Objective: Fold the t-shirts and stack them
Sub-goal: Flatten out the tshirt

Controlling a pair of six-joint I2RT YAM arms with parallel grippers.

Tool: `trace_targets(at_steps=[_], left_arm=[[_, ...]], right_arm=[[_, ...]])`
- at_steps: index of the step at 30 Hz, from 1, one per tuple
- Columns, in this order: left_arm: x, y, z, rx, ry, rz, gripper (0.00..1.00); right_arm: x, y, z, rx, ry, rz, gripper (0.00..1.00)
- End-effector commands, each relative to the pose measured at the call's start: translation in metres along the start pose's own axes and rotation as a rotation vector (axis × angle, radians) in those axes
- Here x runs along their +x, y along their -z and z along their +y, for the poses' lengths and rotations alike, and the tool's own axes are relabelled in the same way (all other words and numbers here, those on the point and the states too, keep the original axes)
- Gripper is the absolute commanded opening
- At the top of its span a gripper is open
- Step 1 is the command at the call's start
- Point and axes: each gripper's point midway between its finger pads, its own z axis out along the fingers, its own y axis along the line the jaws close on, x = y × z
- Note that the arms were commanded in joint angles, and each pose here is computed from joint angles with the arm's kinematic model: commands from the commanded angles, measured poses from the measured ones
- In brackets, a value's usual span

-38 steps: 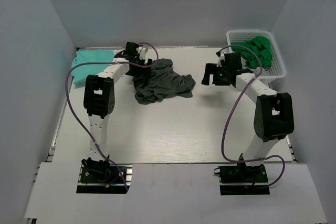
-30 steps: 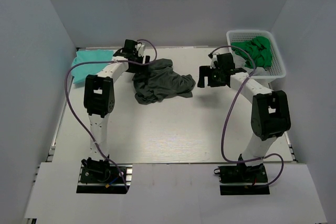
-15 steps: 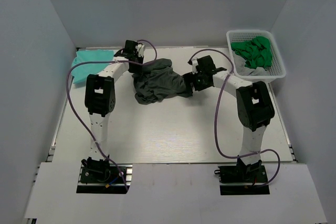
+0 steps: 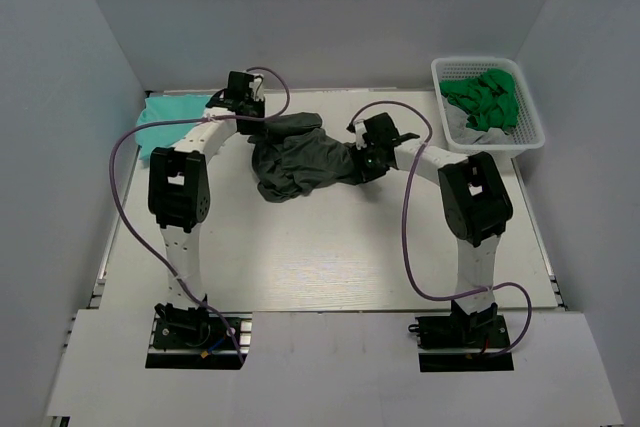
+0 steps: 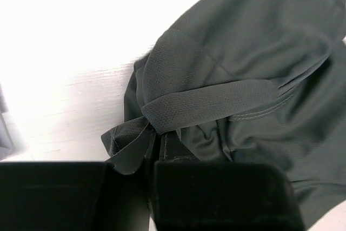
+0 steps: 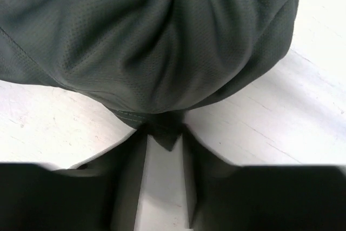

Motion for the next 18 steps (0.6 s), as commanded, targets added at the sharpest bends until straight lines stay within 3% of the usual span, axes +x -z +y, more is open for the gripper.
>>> trace_targets(at_steps=[1,2,3,7,10,18], left_arm=[[-0.029,0.031,0.000,-0.002,0.025,-0.086,0.00],[-0.032,0.035,-0.003,0.010,0.034,-0.094,0.00],[-0.032,0.035,-0.003,0.010,0.034,-0.094,0.00],[-0.030,0.040,0.005,-0.045,0.074,-0.074,0.00],[-0.050,0.065,0.008,-0.082,0.112,-0.138,0.00],[-0.121,0.183,0.021,-0.184,0.240,-0.477,0.00]], right_arm=[[0.003,-0.004,0.005,0.002,0.024,0.010,0.29],[0.001,-0.003,0.003,0.016,0.018,0.000,0.09],[-0.001,-0.003,0.002,0.021,0.007,-0.004,0.00],[-0.022,0.009,-0.008,0.090,-0.041,-0.071,0.00],[-0.051,0.044,-0.037,0.260,-0.130,-0.199,0.00],[-0.112,0.176,-0.100,0.581,-0.302,-0.521,0.00]])
